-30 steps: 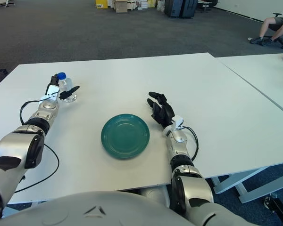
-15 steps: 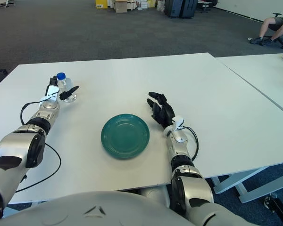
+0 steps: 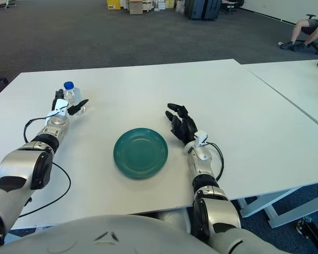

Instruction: Put the bottle into the plate.

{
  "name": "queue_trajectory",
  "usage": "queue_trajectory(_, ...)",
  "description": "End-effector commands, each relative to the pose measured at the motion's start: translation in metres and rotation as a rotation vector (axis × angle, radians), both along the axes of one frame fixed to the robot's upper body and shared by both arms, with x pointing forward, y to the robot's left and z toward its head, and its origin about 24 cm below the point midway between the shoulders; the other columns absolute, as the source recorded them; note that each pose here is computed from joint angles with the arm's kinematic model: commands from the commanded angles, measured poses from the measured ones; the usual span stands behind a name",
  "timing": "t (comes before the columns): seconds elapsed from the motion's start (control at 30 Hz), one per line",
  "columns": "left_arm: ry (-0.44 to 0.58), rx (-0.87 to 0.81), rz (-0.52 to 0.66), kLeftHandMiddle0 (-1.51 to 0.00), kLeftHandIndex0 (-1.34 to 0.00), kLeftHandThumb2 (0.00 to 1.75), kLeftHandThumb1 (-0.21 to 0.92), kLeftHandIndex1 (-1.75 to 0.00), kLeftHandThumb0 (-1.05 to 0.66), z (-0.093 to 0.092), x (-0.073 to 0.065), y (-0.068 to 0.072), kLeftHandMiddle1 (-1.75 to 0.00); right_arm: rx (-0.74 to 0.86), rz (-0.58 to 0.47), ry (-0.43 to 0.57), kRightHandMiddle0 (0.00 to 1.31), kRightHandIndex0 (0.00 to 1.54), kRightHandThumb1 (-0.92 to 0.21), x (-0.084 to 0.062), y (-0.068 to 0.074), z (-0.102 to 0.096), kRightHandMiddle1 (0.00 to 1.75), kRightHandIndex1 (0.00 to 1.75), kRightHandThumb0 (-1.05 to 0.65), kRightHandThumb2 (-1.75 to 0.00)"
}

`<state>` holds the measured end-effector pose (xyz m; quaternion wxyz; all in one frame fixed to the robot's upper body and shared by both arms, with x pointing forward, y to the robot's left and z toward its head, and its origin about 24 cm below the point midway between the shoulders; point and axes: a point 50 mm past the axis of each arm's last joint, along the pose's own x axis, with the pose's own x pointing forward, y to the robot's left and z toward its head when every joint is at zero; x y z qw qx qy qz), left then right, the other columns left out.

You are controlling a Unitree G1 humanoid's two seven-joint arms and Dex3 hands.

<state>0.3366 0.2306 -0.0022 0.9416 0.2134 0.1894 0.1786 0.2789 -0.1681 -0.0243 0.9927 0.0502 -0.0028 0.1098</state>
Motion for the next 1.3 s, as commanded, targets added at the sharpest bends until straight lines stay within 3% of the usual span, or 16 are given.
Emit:
queue_trajectory(0.0,0.035,0.039,0.016,-0.22,0.0,0.01,0.86,-1.13,-0.93,-0.011,-0.008,-0.002,-0.77,0.01,-0.037,0.08,0.0,0.33,-0.92,-0.012,-0.01,-0.015,0.9,0.01,-0.59,-0.81)
queue_trajectory(0.13,0.021,0.074,0.015,-0.24,-0.01,0.01,0.81,-1.56,-0.83,-0.013,-0.01,-0.008,-1.34,-0.003,-0.046,0.105,0.0,0.33,-0.92,-0.012,-0.011,-0.017,0.91,0.01,-0.59,-0.81)
queue_trajectory(0.27,-0.002,0.095,0.0,-0.33,-0.11,0.01,0.78,-1.71,-0.73,-0.014,-0.009,-0.018,-1.65,-0.005,-0.045,0.085,0.0,0.34,-0.92,-0.013,-0.01,-0.016,0.91,0.02,-0.59,-0.81)
queue_trajectory(0.47,-0.023,0.113,-0.011,-0.46,-0.21,0.01,0.76,-1.74,-0.67,-0.013,-0.009,-0.023,-1.74,-0.005,-0.043,0.075,0.0,0.35,-0.92,-0.013,-0.01,-0.015,0.91,0.02,-0.59,-0.81)
queue_trajectory(0.87,-0.031,0.119,-0.043,-0.7,-0.41,0.01,0.76,-1.75,-0.55,-0.013,-0.007,-0.035,-1.75,0.013,-0.046,0.062,0.0,0.35,-0.92,-0.015,-0.01,-0.015,0.91,0.01,-0.58,-0.82)
queue_trajectory(1.27,-0.027,0.139,-0.085,-0.76,-0.42,0.01,0.75,-1.75,-0.54,-0.014,-0.007,-0.041,-1.75,0.005,-0.056,0.055,0.0,0.36,-0.92,-0.017,-0.01,-0.016,0.91,0.02,-0.58,-0.81)
